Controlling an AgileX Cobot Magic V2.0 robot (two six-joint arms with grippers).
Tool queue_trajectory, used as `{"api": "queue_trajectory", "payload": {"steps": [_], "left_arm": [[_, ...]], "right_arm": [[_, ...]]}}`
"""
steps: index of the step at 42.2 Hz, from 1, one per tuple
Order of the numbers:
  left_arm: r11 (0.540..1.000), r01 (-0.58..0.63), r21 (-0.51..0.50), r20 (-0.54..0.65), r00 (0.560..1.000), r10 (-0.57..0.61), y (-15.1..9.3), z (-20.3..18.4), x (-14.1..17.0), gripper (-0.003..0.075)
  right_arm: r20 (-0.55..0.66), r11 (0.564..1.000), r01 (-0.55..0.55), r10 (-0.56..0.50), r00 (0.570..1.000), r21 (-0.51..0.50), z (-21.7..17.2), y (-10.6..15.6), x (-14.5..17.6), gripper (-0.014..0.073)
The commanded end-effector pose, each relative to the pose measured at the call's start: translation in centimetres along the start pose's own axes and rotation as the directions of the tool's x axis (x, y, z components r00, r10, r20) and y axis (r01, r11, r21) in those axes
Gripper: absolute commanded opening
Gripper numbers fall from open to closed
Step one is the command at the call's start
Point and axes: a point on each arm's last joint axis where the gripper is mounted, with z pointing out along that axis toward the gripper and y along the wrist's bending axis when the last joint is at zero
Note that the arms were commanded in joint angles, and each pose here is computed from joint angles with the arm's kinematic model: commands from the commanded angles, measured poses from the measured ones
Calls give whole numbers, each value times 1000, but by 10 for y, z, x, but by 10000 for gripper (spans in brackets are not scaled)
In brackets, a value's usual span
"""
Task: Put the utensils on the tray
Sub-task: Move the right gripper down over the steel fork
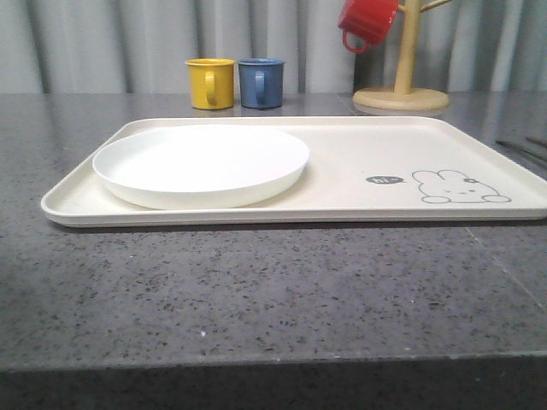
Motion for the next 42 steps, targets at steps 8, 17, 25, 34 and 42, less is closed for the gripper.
{"api": "queue_trajectory", "payload": {"steps": [8,17,25,34,42], "left_arm": [[1000,7,-3,104,995,-7,0,-6,-13,471],[1000,7,-3,104,995,-7,0,-6,-13,471],[1000,7,-3,104,995,-7,0,-6,-13,471],[1000,7,-3,104,995,-7,0,-6,-13,471],[1000,7,-3,104,995,-7,0,-6,-13,471]], "right_arm": [[-58,1000,31,-31,998,0,42,1,-47,520],[-147,1000,31,-30,989,4,78,-1,-75,520],[-190,999,32,-31,981,4,105,-1,-94,519],[-248,999,32,-30,968,4,130,-2,-104,517],[-259,1000,30,-29,966,3,134,-2,-105,306]]}}
